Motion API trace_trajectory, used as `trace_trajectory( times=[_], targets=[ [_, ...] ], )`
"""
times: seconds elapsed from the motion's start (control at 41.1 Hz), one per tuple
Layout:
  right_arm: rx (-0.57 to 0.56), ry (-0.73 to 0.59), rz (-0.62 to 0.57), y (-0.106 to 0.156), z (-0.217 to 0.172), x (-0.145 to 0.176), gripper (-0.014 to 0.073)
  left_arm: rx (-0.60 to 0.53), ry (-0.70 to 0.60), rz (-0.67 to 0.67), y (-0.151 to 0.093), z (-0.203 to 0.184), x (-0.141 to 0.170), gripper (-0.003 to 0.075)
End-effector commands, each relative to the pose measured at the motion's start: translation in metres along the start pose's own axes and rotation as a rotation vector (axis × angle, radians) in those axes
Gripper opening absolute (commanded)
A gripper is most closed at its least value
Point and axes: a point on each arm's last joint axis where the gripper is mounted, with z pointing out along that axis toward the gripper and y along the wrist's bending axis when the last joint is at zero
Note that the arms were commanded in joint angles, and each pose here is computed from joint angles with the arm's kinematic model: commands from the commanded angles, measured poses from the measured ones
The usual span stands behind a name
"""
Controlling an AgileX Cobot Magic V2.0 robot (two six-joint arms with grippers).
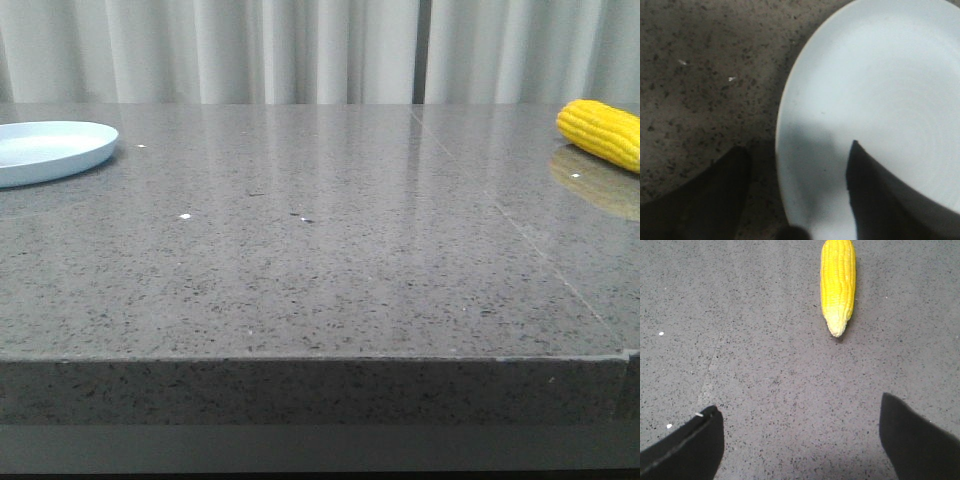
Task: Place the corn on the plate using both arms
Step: 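Grip the plate rim with the left gripper and slide it toward the table center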
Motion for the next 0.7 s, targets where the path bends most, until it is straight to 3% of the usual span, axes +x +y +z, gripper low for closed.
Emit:
trace_trajectory(
  times=[0.0,0.122,0.389,0.681],
  targets=[
    [0.005,-0.093,-0.006,0.0,-0.004,-0.015,0.0651,0.018,-0.083,0.014,-0.012,-0.02,-0.01,0.0158],
    [0.005,-0.093,-0.006,0.0,-0.004,-0.015,0.0651,0.012,-0.08,0.018,-0.012,-0.02,-0.01,-0.0015],
    [0.005,-0.093,-0.006,0.0,-0.004,-0.015,0.0651,0.032,-0.102,0.048,-0.024,-0.041,-0.015,-0.002],
    [0.005,-0.093,-0.006,0.0,-0.004,-0.015,0.0651,0.107,-0.134,0.201,-0.082,-0.084,-0.023,-0.002]
  ],
)
